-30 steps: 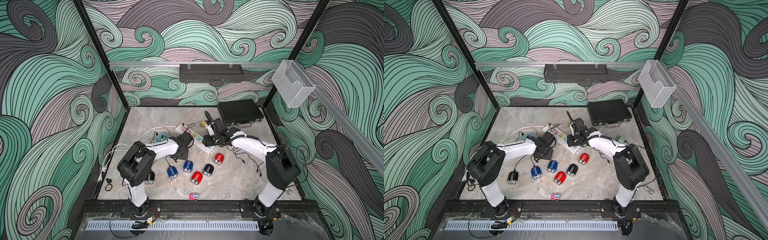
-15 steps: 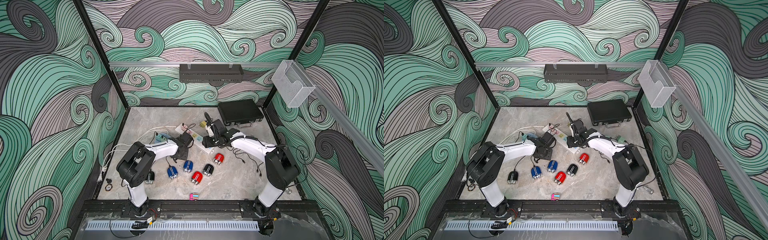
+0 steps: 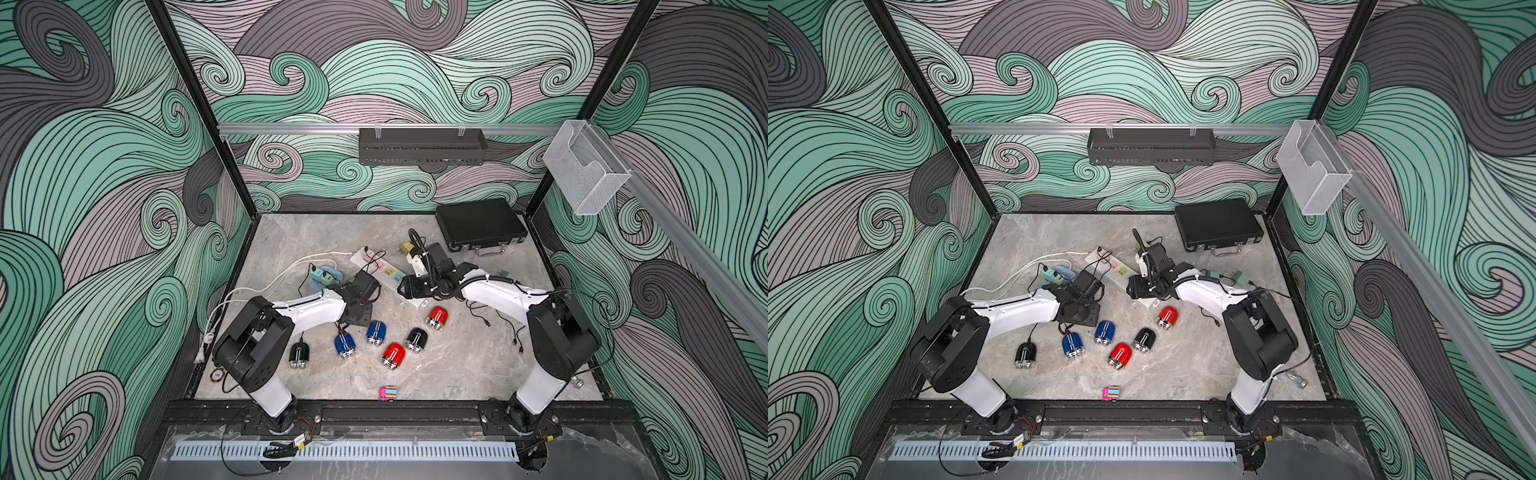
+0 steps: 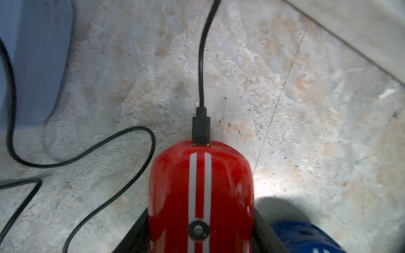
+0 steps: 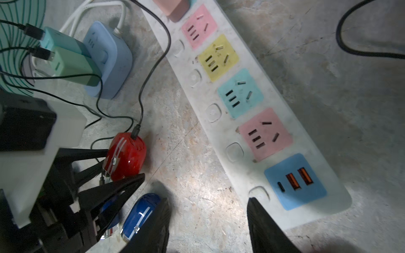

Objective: Unplug the electric shaver
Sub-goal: Pick up the electric shaver from the center of the board, then remove the charging cable from the electric shaver.

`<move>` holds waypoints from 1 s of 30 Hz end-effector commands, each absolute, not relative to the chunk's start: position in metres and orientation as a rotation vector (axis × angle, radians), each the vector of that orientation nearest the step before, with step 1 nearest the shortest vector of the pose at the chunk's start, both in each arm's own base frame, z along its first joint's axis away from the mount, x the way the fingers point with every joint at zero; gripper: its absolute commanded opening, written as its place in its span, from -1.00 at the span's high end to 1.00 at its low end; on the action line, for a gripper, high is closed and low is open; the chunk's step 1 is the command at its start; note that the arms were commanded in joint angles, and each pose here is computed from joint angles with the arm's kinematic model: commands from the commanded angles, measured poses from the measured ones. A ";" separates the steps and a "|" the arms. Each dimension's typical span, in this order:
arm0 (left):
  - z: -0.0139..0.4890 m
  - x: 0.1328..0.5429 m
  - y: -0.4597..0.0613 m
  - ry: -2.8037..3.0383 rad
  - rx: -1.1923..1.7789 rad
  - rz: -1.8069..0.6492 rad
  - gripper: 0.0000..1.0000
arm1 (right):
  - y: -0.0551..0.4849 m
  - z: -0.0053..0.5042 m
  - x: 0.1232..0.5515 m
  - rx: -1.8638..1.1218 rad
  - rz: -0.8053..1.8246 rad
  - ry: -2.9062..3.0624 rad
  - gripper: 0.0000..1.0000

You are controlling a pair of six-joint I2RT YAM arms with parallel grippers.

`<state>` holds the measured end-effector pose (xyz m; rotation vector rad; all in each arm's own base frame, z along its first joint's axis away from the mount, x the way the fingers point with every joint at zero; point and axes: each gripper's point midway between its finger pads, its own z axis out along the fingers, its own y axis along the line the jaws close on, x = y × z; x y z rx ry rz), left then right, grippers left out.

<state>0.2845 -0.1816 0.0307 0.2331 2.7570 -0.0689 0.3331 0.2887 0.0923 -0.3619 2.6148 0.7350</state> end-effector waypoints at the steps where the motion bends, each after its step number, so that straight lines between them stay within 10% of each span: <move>1: 0.048 0.289 -0.195 2.693 0.273 -0.166 0.17 | 0.310 0.111 0.330 -0.365 0.917 2.548 -0.12; 30: 0.085 0.275 -0.220 2.520 0.356 -0.478 0.17 | 0.382 0.103 0.327 -0.376 1.349 2.483 0.08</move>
